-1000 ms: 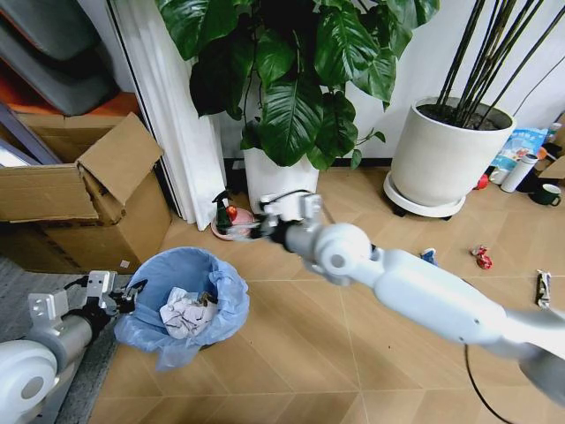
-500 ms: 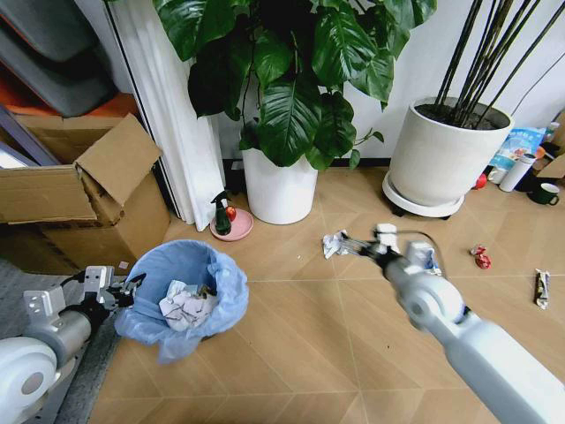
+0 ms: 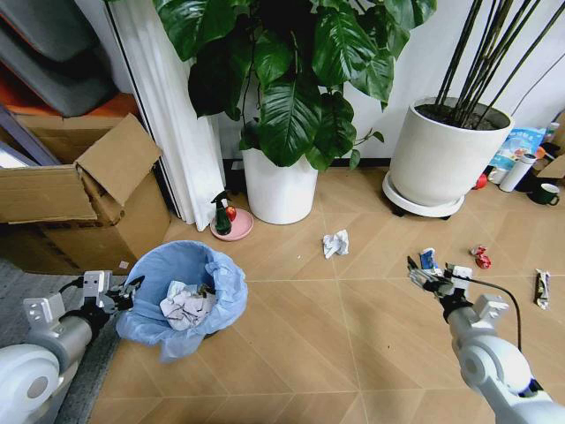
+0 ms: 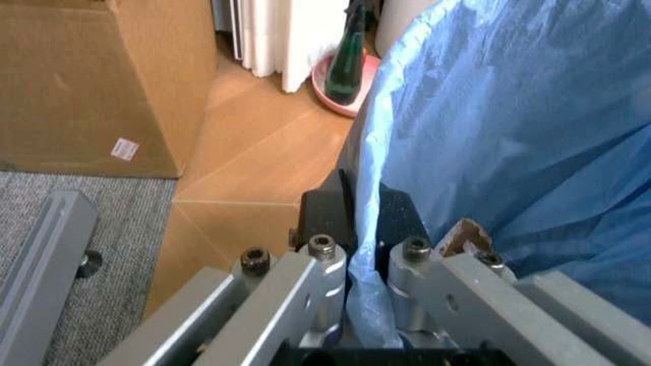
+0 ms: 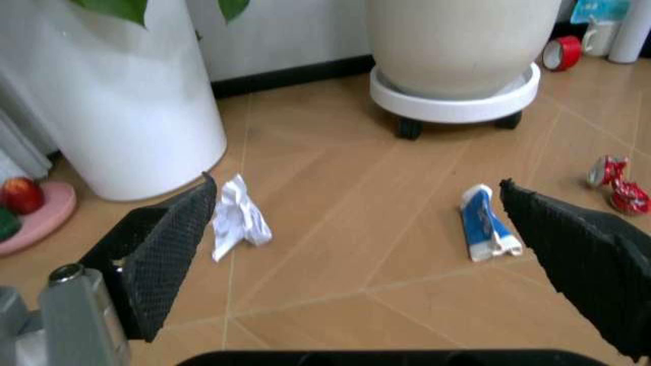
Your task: Pick up the trash bin and place the garbage on the floor into it.
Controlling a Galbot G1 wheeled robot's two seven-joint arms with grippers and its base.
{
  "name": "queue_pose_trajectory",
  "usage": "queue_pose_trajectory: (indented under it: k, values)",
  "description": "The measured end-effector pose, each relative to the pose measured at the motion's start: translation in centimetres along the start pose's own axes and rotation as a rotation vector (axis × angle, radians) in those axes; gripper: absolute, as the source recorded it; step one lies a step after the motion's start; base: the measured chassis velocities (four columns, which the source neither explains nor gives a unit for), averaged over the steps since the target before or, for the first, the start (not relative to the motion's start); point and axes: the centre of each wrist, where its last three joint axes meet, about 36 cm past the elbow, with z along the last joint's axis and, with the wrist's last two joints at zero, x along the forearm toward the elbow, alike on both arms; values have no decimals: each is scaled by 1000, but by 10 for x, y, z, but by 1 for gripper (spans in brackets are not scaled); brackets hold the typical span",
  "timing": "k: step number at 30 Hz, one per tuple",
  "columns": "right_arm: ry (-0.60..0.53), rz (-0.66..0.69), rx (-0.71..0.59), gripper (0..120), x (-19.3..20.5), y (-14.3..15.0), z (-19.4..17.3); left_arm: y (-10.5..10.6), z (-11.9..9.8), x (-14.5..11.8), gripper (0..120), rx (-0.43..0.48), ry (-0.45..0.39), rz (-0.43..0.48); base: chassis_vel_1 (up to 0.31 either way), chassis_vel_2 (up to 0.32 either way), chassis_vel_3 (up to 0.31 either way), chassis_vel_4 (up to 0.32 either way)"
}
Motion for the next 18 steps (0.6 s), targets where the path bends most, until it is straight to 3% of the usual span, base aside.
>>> queue_pose_trajectory:
  k: [18]
  values:
    - [51,3,-77,100,-5,3,19,0,6,-1,0,0,12,5,0,0,0,0]
